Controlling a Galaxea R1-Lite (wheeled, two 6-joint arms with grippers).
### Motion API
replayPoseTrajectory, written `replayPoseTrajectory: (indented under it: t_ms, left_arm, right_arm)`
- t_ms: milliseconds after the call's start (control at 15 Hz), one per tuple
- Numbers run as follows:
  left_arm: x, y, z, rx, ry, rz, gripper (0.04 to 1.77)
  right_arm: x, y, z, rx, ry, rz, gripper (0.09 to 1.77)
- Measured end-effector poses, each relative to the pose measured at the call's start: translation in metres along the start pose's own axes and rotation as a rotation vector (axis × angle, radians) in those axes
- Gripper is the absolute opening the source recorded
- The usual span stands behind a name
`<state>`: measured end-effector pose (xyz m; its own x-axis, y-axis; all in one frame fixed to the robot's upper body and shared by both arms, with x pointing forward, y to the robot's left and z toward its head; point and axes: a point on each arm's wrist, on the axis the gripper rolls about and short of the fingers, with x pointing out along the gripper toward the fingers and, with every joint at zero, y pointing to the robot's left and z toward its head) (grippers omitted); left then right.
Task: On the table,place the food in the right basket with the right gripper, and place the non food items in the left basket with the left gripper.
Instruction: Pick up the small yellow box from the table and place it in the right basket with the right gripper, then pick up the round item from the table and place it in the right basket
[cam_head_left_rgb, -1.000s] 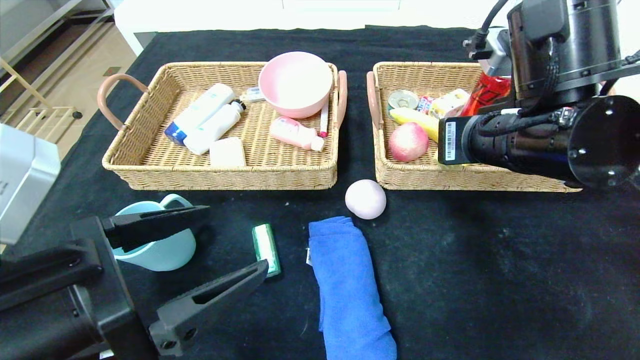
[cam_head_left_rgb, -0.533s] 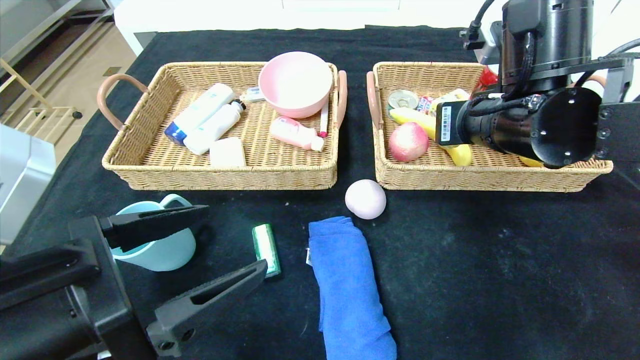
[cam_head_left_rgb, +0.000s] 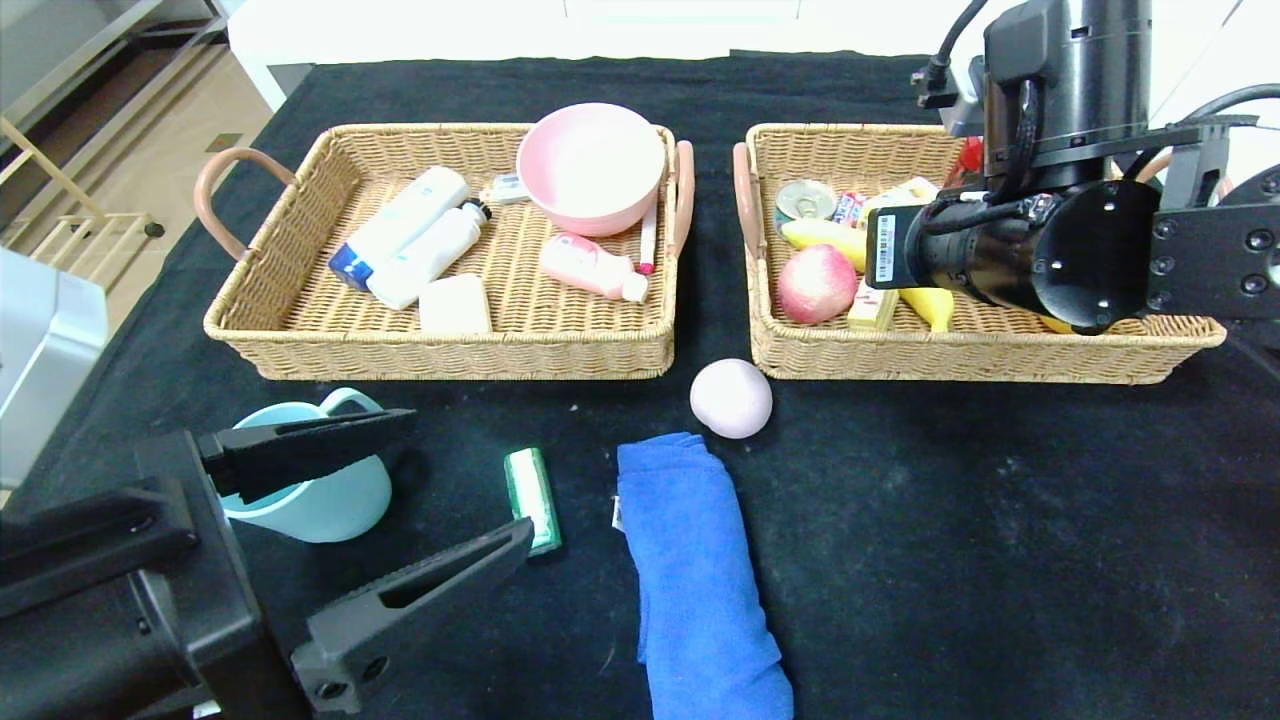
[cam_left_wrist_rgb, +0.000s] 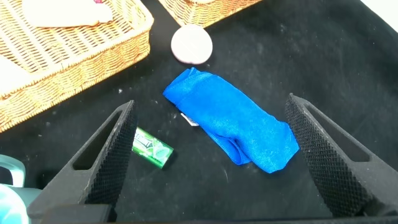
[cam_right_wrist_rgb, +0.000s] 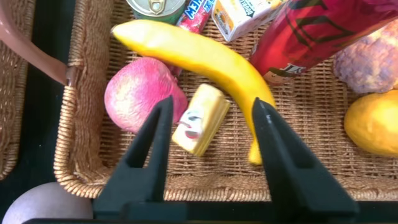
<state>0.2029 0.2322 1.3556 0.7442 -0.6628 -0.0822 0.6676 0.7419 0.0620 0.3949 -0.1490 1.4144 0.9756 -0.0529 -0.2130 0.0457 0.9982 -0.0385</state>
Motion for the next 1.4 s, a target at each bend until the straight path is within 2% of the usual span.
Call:
replayPoseTrajectory:
  t_ms: [200, 400, 600, 867, 933, 1200, 1400]
  left_arm:
    - [0.000, 0.000, 0.000, 0.000, -0.001, 0.000, 1.72]
    - [0.000, 0.000, 0.000, 0.000, -0.001, 0.000, 1.72]
    - [0.000, 0.000, 0.000, 0.000, -0.002, 0.001, 1.72]
    - [0.000, 0.000, 0.001, 0.001, -0.004, 0.002, 1.72]
    - [0.000, 0.000, 0.001, 0.000, -0.004, 0.002, 1.72]
    - [0.000, 0.000, 0.000, 0.001, 0.001, 0.001, 1.72]
    - [0.001, 0.000, -0.001, 0.000, 0.005, 0.001, 1.72]
  right_arm:
    - [0.000, 0.001, 0.000, -0.001, 0.001, 0.002, 1.23]
    - [-0.003, 0.002, 0.000, -0.002, 0.001, 0.012, 1.38]
    - [-0.010, 0.003, 0.001, -0.004, 0.001, 0.027, 1.49]
    - [-0.028, 0.009, -0.009, -0.022, 0.035, 0.071, 1.57]
    - [-0.036, 0.013, -0.011, -0.013, 0.047, 0.092, 1.59]
    - [-0.076, 0.025, -0.028, 0.028, 0.194, 0.166, 1.64]
    - [-0.091, 0.040, -0.036, 0.044, 0.232, 0.215, 1.66]
